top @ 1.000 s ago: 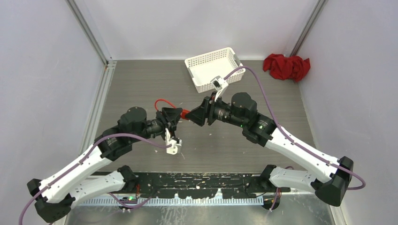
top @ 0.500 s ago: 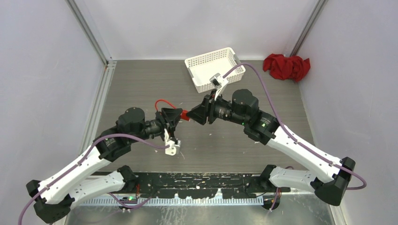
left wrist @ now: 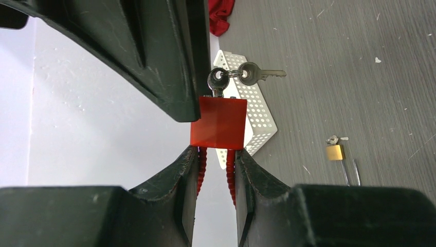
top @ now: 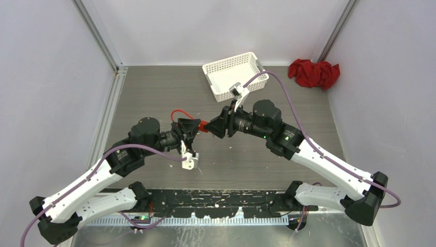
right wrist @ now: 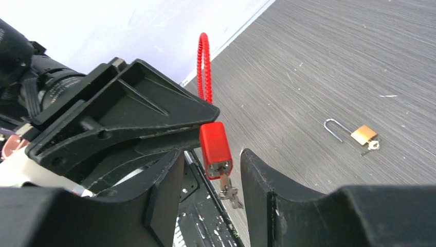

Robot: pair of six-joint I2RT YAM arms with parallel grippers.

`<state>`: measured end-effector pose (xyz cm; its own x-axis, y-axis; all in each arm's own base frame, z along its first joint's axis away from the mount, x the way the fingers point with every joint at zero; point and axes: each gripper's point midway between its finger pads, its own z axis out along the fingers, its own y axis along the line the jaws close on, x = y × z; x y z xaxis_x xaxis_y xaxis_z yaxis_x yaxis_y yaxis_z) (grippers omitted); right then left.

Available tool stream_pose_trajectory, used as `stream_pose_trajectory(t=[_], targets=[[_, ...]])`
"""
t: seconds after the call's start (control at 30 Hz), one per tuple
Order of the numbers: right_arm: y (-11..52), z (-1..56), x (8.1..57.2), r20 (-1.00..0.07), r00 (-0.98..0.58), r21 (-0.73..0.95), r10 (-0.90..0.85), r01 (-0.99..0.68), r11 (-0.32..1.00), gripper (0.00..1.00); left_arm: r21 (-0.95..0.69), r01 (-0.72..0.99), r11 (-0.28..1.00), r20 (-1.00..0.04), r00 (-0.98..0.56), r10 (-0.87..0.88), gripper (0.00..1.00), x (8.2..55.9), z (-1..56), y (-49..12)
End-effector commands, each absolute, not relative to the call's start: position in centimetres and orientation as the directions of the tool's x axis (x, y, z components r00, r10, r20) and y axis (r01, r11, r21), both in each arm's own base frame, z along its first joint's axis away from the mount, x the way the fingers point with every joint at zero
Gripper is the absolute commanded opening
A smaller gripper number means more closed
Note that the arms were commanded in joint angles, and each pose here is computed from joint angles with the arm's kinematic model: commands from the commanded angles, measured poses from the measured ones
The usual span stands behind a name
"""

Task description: Unlock with the key

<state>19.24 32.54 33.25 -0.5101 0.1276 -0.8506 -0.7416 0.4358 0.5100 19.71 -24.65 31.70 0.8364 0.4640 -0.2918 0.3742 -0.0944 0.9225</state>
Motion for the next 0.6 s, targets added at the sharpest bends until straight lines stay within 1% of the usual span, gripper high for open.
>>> stream_pose_trajectory(t=[0.0,0.1,0.27,0.37,0.4,0.47,0.5,0.57], targets=[[31.7,36.0,19.6,-0.887,-0.431,0.456,0.163,-0.766,0.454,0.50,0.956,0.292,0.013,-0.273,0.875,0.401,0.00,19.0,36.3,-24.9],[32.1,35.8,19.1,-0.881,-0.448,0.467,0.150,-0.776,0.424,0.48,0.957,0.290,0.015,-0.271,0.872,0.407,0.00,19.2,36.4,-24.9],[33.1,35.0,18.4,-0.854,-0.495,0.517,0.158,-0.776,0.362,0.40,0.958,0.286,0.023,-0.269,0.867,0.420,0.00,19.5,36.5,-24.9],[33.5,34.9,18.5,-0.841,-0.512,0.540,0.177,-0.767,0.348,0.27,0.958,0.285,0.030,-0.269,0.859,0.436,0.00,19.9,36.4,-24.8],[33.6,35.1,18.6,-0.838,-0.512,0.545,0.189,-0.766,0.341,0.25,0.959,0.283,0.034,-0.268,0.856,0.442,0.00,20.1,36.4,-24.8],[33.8,35.2,18.7,-0.831,-0.520,0.556,0.198,-0.762,0.332,0.25,0.959,0.278,0.048,-0.269,0.850,0.454,0.00,20.4,36.5,-24.7],[33.9,35.1,18.7,-0.827,-0.527,0.561,0.195,-0.759,0.330,0.27,0.960,0.275,0.058,-0.270,0.846,0.459,0.00,20.6,36.8,-24.7],[34.2,34.9,18.6,-0.821,-0.539,0.570,0.186,-0.756,0.323,0.35,0.960,0.273,0.069,-0.273,0.841,0.467,0.00,20.8,37.0,-24.7]])
